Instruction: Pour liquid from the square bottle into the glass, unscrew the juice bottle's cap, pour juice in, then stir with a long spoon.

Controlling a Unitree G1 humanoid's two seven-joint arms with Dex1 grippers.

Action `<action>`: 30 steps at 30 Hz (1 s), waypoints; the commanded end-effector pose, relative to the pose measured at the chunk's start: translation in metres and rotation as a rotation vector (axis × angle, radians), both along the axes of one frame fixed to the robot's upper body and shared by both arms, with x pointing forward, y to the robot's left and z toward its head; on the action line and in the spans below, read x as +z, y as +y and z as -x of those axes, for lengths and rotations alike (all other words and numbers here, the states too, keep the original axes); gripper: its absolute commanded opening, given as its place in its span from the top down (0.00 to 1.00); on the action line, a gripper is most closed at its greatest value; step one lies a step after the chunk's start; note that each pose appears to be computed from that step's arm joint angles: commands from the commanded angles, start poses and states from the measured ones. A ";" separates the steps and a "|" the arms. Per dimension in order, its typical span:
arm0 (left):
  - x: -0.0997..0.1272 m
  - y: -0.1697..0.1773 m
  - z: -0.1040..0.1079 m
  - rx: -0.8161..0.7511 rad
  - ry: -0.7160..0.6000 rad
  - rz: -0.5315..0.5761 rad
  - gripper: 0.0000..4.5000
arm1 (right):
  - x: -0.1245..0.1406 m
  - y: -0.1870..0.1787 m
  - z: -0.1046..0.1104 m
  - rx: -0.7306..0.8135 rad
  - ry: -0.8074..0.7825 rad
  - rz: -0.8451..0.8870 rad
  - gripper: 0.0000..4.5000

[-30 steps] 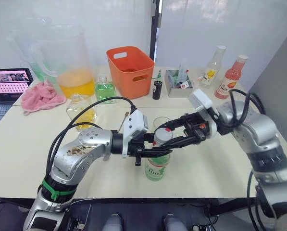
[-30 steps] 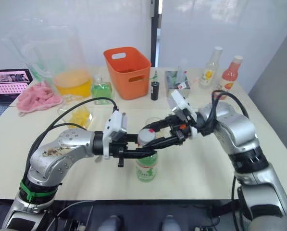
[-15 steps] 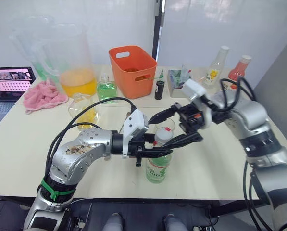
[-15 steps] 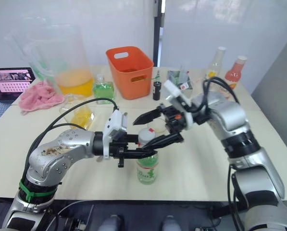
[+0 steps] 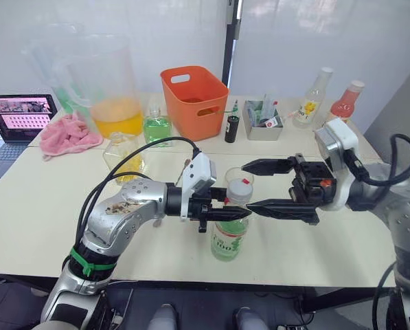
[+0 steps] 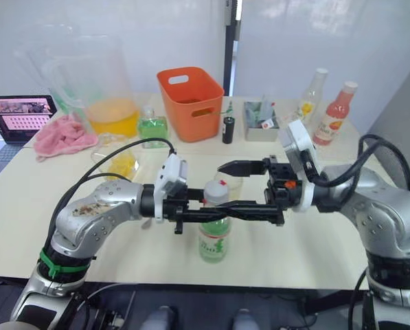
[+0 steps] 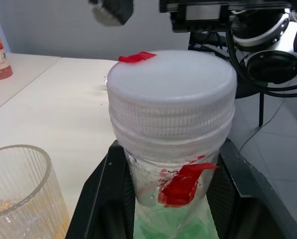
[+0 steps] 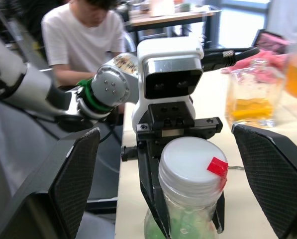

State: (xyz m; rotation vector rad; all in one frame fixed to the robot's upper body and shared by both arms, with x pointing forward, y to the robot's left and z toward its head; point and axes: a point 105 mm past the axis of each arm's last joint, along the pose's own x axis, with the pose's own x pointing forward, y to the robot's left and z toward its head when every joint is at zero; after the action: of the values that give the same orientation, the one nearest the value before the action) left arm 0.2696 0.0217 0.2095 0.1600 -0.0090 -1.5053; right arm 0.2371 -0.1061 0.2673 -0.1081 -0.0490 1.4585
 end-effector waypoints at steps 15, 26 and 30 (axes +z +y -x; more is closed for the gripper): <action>0.007 -0.010 -0.012 -0.016 -0.146 0.007 0.68 | 0.003 -0.009 -0.004 -0.314 -0.024 0.080 0.01; -0.001 -0.011 -0.009 -0.027 -0.133 -0.014 0.68 | 0.002 0.003 -0.005 -0.339 -0.012 0.084 0.01; -0.002 -0.012 -0.008 -0.037 -0.126 -0.018 0.68 | -0.002 0.005 -0.007 -0.352 -0.018 0.110 0.26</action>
State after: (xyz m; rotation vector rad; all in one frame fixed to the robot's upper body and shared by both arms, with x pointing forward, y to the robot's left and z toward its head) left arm 0.2800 0.0125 0.2069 0.2462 -0.0972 -1.5241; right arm 0.2484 -0.1049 0.2602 -0.1775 0.0611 1.0999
